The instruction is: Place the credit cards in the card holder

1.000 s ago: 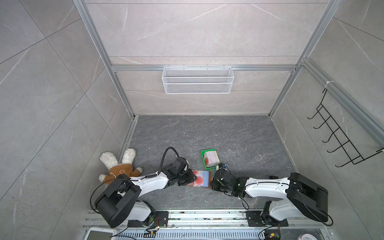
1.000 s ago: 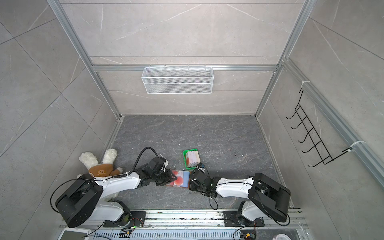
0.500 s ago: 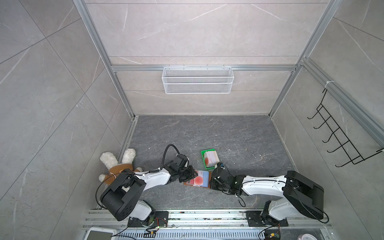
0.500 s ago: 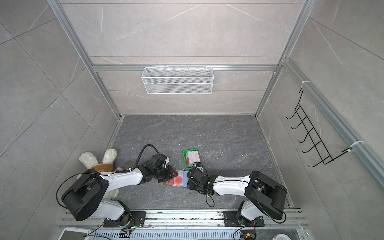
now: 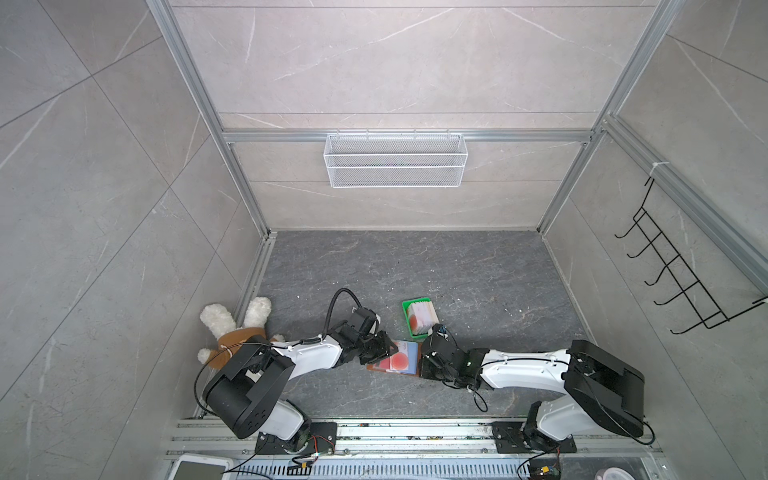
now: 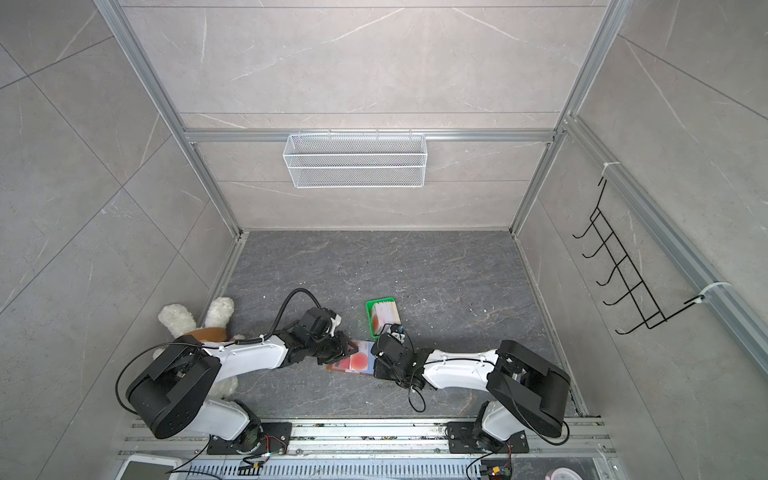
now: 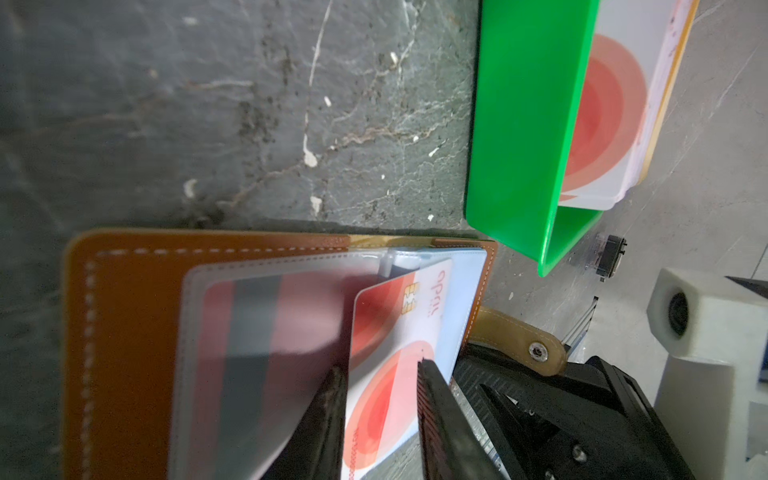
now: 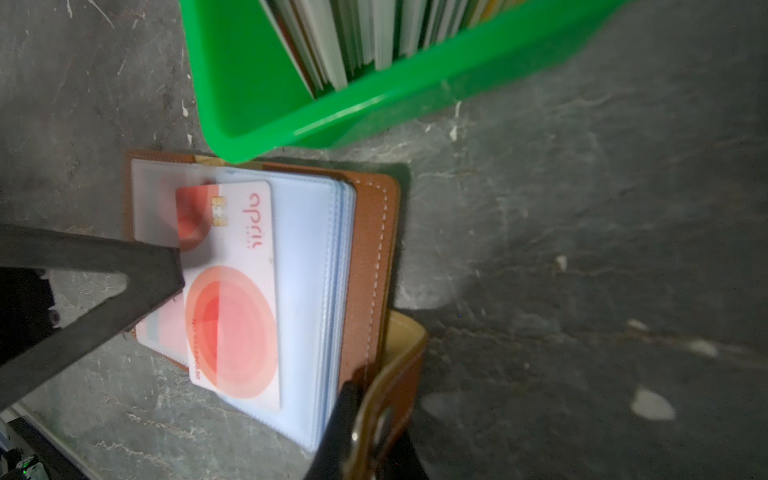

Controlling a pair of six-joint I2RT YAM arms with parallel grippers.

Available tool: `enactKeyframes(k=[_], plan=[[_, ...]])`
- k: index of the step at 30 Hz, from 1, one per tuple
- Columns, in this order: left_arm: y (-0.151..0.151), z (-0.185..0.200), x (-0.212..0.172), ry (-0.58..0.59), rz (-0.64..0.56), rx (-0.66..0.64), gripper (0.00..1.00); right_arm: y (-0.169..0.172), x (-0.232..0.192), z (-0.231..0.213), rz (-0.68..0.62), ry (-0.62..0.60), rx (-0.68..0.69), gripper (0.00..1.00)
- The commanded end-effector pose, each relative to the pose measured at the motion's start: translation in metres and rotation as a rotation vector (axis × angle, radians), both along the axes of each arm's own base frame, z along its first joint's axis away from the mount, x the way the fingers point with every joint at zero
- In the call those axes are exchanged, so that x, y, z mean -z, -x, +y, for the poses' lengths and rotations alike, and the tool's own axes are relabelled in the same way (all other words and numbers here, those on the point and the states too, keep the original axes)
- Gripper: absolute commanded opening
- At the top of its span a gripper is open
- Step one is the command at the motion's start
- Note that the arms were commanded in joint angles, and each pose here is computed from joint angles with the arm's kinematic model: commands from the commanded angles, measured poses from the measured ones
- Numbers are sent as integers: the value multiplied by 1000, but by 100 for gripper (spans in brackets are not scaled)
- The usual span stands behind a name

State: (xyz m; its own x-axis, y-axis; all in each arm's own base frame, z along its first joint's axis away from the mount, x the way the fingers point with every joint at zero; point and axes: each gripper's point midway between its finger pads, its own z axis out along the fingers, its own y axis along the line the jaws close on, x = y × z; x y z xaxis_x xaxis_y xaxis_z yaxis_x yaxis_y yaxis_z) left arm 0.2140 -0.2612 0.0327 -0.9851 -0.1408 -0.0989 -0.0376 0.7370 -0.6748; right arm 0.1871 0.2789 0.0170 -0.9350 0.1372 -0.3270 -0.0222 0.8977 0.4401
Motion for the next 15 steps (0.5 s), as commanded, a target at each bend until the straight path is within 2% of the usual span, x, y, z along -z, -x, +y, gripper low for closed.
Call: enactKeyframes(k=[1, 15], plan=[[-9, -12, -12, 48, -38, 33, 32, 14, 26, -27, 54, 147, -10, 13], [-6, -27, -13, 85, -35, 59, 32, 14, 28, -28, 56, 154, -7, 13]])
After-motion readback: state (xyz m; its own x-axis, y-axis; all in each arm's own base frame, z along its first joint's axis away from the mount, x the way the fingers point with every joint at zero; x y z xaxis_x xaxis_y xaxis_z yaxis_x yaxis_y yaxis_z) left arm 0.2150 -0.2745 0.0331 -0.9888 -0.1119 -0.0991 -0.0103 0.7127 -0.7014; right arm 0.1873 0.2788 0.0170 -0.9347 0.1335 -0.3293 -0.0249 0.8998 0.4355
